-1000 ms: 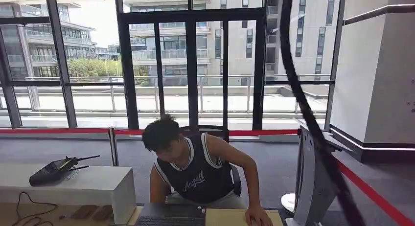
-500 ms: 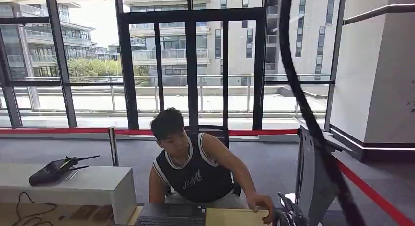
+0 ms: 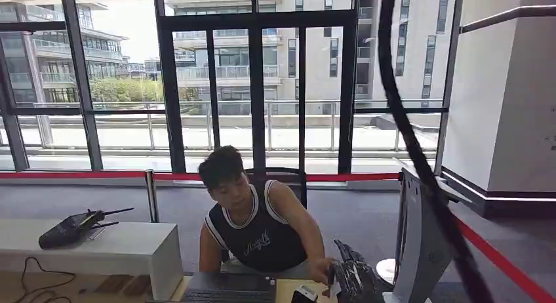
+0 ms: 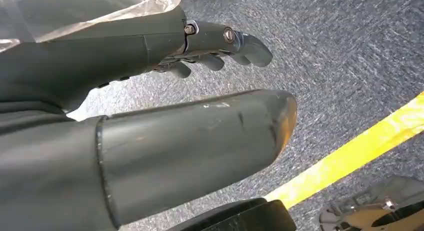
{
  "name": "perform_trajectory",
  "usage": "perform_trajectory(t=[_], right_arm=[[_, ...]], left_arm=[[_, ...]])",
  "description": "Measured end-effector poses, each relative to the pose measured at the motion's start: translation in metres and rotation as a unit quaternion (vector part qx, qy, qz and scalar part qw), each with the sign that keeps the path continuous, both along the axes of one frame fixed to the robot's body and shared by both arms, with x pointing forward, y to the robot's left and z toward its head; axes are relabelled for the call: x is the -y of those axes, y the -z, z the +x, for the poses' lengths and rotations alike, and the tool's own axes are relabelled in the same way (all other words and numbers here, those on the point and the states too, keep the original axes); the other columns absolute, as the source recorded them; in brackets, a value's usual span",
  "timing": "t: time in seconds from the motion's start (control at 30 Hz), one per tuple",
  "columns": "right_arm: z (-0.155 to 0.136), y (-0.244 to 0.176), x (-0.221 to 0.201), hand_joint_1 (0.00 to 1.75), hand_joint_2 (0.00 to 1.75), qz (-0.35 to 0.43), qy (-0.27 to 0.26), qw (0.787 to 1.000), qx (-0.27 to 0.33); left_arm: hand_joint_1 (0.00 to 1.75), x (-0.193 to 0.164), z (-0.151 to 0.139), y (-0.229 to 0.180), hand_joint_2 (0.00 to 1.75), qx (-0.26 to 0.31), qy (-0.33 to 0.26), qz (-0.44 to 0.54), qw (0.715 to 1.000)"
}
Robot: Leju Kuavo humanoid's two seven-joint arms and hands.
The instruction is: Pass the card to the sensor for recognition and then transmit it.
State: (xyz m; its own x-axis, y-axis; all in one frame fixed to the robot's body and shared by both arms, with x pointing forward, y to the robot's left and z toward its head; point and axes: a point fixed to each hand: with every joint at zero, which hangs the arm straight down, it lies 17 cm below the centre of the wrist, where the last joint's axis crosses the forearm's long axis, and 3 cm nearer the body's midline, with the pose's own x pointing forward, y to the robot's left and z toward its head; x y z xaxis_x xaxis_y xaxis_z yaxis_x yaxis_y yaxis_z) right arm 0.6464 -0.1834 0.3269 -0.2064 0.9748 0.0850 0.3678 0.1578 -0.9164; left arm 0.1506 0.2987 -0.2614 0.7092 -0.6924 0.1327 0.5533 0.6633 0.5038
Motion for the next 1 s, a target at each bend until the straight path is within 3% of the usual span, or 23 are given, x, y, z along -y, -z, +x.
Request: perform_trajectory(t=[0.17, 0.2, 0.6, 0.77, 0.8, 1.0], right_arm=[[0.001, 0.012, -0.005, 0.0, 1.75, -0.004, 0.001, 1.0, -0.014], [0.001, 0.015, -0.005, 0.0, 0.0, -0.002, 0.002, 1.0, -0.017], [0.001, 0.034, 0.006, 0.0, 0.0, 0.033, 0.005, 0.999, -0.03], [-0.004, 0.043, 0.002, 0.0, 0.0, 0.162, -0.051, 0.984, -0.055], [-0.006, 0.049, 0.001, 0.0, 1.75, 0.192, -0.062, 0.977, -0.065], [-0.032, 0.093, -0.003, 0.0, 1.75, 0.277, -0.092, 0.952, -0.089]], left_arm=[[0.0, 0.0, -0.001, 0.0, 0.0, 0.0, -0.004, -0.001, 1.0], [0.0, 0.0, -0.001, 0.0, 0.0, 0.0, -0.004, -0.001, 1.0], [0.0, -0.001, -0.002, 0.0, 0.0, -0.001, -0.009, -0.001, 1.0], [0.0, -0.003, -0.007, 0.001, 0.0, -0.001, -0.022, -0.002, 1.0], [0.0, -0.003, -0.01, 0.002, 0.0, -0.001, -0.025, -0.002, 1.0], [0.0, -0.005, -0.022, 0.004, 0.0, -0.009, -0.041, -0.004, 0.999]])
